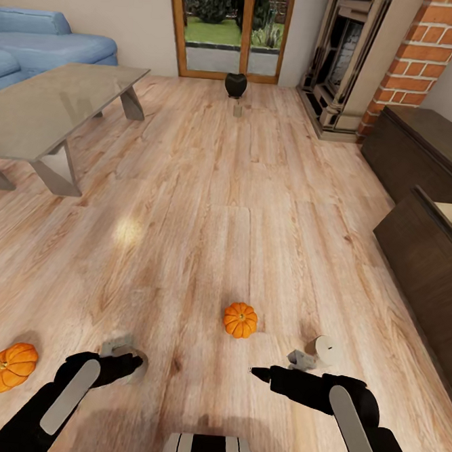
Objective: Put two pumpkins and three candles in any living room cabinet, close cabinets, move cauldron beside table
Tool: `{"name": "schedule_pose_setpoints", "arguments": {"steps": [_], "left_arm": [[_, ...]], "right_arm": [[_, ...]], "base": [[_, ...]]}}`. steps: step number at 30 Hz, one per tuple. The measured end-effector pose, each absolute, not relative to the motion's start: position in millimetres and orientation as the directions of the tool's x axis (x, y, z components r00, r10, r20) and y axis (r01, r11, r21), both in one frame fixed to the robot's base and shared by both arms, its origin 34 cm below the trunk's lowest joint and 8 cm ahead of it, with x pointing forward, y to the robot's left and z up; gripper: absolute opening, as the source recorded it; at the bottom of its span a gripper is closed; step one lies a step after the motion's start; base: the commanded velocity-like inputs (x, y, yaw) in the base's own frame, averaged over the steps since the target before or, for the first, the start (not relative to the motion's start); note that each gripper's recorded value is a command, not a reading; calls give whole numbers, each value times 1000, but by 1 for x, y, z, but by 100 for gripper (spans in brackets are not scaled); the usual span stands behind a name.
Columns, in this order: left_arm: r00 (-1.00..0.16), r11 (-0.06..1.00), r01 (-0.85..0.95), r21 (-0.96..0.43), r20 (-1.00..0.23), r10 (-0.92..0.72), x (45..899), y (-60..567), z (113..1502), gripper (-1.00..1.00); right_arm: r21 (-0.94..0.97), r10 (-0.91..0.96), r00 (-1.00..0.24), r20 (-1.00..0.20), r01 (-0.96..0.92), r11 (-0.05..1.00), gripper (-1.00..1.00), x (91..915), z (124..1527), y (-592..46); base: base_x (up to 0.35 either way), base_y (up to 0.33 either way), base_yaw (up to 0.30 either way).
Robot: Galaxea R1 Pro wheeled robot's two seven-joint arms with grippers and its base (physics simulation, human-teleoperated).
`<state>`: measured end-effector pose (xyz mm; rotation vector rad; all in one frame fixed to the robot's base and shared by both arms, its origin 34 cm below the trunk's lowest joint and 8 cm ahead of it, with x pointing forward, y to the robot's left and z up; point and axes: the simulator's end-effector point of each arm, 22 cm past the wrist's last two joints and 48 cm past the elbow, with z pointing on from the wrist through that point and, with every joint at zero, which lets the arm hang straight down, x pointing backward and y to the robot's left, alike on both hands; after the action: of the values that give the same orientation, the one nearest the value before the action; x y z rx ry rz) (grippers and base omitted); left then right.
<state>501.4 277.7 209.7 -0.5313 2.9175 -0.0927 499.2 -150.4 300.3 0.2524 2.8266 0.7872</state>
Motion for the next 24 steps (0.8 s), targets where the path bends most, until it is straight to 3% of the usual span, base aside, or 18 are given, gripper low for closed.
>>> {"name": "schedule_pose_setpoints", "arguments": {"steps": [9, 24], "left_arm": [[-934, 952, -304, -32, -186, -305, 518, 287, 259, -100], [-927, 961, -269, -70, -252, -278, 535, 274, 307, -100]], "right_arm": [[272, 212, -961, -178, 159, 949, 100, 499, 293, -207], [64, 217, -949, -230, 208, 976, 100, 500, 310, -255]], "base": [[0, 0, 0], [0, 0, 0]]}}
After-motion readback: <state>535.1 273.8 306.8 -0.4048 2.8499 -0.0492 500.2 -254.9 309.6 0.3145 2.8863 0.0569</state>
